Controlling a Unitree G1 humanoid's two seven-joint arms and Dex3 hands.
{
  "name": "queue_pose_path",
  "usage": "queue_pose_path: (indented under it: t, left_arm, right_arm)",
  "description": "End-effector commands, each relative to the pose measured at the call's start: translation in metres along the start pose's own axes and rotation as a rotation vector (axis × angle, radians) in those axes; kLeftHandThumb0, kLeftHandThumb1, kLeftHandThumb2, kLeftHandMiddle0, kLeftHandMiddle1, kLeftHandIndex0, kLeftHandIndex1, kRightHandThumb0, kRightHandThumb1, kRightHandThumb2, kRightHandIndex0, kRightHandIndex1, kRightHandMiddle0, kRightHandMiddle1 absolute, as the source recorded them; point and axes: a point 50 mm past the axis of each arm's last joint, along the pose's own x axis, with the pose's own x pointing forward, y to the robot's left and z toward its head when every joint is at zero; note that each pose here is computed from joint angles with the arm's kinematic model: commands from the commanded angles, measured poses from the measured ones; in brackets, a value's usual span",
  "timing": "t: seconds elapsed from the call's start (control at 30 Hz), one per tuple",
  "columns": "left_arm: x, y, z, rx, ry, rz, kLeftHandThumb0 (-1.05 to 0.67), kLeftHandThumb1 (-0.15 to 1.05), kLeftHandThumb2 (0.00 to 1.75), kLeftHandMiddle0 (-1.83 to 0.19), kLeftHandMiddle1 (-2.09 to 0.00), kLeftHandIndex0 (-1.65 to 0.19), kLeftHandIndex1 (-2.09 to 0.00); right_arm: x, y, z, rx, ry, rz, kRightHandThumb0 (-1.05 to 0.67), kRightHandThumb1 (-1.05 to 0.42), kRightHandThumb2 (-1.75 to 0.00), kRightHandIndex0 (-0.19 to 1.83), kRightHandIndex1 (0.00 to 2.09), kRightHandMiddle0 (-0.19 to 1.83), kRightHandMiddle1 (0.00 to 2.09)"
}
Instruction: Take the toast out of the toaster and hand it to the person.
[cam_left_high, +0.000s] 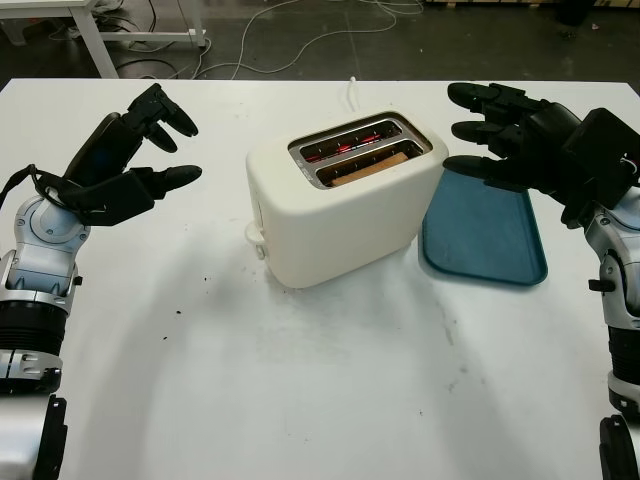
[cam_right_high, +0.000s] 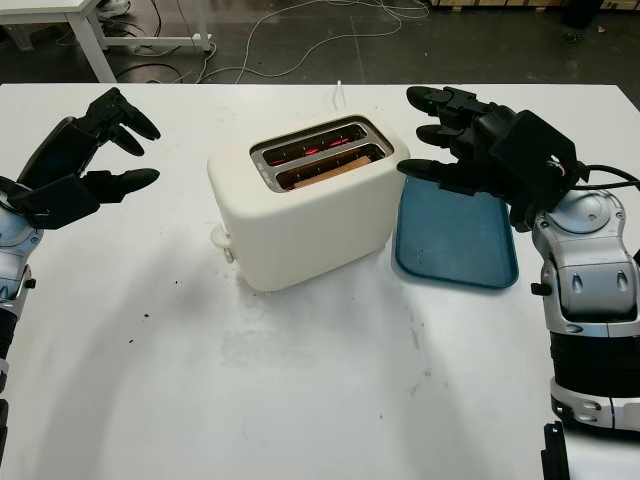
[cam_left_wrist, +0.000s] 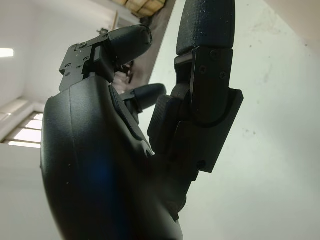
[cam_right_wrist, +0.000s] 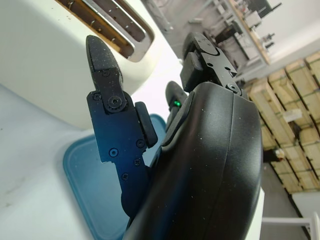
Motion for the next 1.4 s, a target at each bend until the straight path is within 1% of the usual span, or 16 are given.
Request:
queue_pose_path:
  t: [0.0,0.5,0.77,1.03,1.37]
  left_arm:
    - [-0.0006,0.0018,0.0002,0.007,-0.005,0.006,-1.05,0.92,0.33,0.00,-1.75,0.00,-1.62]
    - [-0.0006,0.0020,0.0006,0.010,-0.003,0.008,-1.05,0.92,0.34,0.00,-1.75,0.00,-1.63]
    - [-0.0007,0.0016,0.0004,-0.006,-0.011,0.008,-1.05,0.92,0.31,0.00,-1.75,0.00,-1.62]
    - [-0.0009,0.0019,0.0000,-0.002,-0.010,0.008,-1.05,0.92,0.32,0.00,-1.75,0.00,-1.62]
    - [-0.0005,0.0019,0.0003,-0.011,-0.012,0.008,-1.05,0.92,0.31,0.00,-1.75,0.00,-1.63]
  right_arm:
    - [-0.0004,0.0001,0.0023,-0.005,-0.015,-0.003,-0.45,-0.83,0.00,0.00,0.59,0.26,0.07]
    - [-0.0006,0.0002,0.0032,-0.009,-0.013,-0.006,-0.48,-0.83,0.00,0.00,0.60,0.26,0.07]
    - [-0.0008,0.0003,0.0027,0.002,-0.013,-0.005,-0.43,-0.83,0.00,0.00,0.58,0.25,0.07]
    - [-0.0004,0.0010,0.0034,-0.006,-0.012,-0.007,-0.46,-0.83,0.00,0.00,0.60,0.26,0.08]
    - [-0.0006,0.0013,0.0041,-0.013,-0.019,-0.001,-0.45,-0.84,0.00,0.00,0.59,0.25,0.08]
